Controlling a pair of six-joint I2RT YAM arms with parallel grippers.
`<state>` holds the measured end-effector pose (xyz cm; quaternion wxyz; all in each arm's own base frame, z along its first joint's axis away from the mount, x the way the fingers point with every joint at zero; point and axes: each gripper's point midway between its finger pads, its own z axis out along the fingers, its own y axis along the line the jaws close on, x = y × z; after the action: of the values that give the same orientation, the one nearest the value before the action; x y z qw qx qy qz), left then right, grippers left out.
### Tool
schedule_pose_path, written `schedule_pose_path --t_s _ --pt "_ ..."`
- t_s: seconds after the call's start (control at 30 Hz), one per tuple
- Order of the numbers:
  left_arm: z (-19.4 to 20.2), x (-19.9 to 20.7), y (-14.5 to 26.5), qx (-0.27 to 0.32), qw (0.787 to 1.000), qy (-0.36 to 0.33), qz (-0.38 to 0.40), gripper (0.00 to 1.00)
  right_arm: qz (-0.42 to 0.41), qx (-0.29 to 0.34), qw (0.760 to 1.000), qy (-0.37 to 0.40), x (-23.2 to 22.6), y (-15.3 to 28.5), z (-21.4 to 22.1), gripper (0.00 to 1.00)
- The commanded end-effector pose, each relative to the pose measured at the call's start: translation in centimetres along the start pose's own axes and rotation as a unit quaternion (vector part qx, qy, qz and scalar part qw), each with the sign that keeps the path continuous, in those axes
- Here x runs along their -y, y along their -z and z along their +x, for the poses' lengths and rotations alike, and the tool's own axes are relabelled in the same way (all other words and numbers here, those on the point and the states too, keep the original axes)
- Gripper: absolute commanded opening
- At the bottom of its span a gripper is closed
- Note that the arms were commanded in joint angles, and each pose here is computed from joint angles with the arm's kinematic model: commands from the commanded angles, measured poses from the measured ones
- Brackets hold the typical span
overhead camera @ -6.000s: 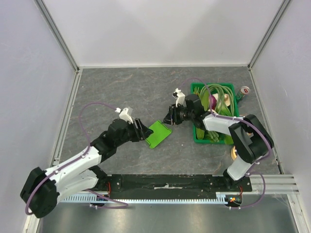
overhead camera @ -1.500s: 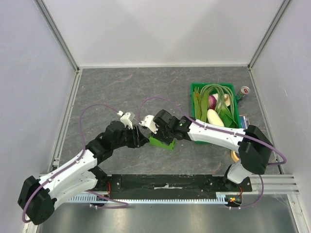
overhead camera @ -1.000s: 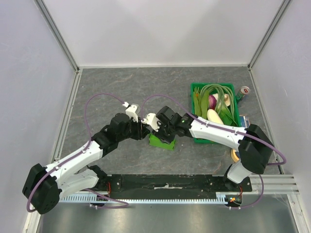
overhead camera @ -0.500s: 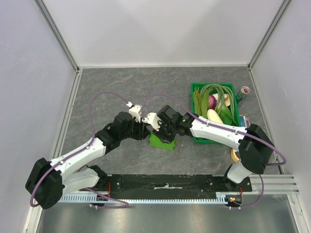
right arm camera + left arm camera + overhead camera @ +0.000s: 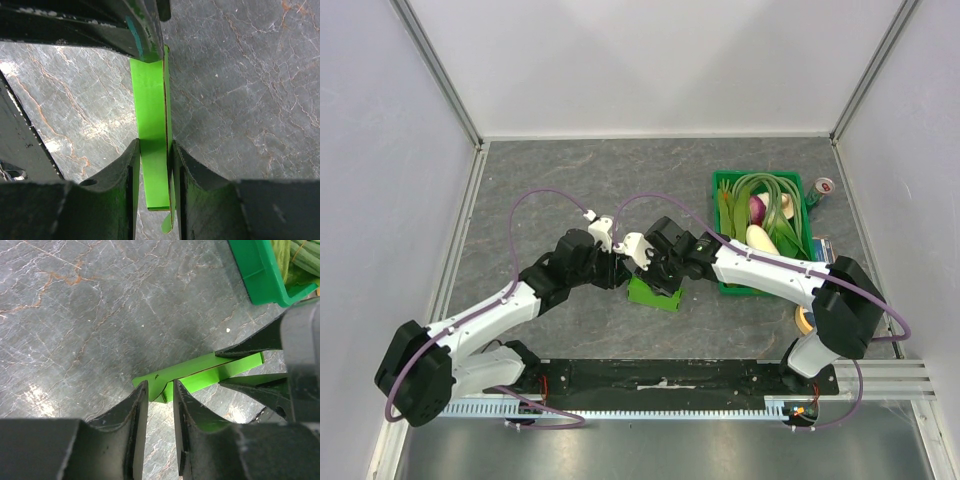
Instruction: Fold the paper box
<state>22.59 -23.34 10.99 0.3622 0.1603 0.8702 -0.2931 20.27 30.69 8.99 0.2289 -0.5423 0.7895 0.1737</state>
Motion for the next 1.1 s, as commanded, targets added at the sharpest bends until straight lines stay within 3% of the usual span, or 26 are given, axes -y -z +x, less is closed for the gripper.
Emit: schedule_pose_path --t_s 0.0,0.47,0.83,1.07 --pt "-1.35 1.36 -0.08 0.016 0.999 -0.025 0.031 0.31 -0.016 -0.003 1.000 0.000 -0.75 0.15 0.51 0.32" --pt "-1.05 1.93 0.22 0.009 0.999 -0.009 0.043 0.36 -0.020 0.002 1.000 0.000 -0.85 -0.01 0.31 0.31" --pt "-0.79 2.11 -0.05 -0.002 0.999 -0.018 0.051 0.29 -0.020 0.006 1.000 -0.001 -0.83 0.13 0.07 0.31" --pt "-0.46 1.30 -0.19 -0.012 0.999 -0.019 0.029 0.32 -0.021 0.007 1.000 -0.001 -0.89 -0.02 0.04 0.31"
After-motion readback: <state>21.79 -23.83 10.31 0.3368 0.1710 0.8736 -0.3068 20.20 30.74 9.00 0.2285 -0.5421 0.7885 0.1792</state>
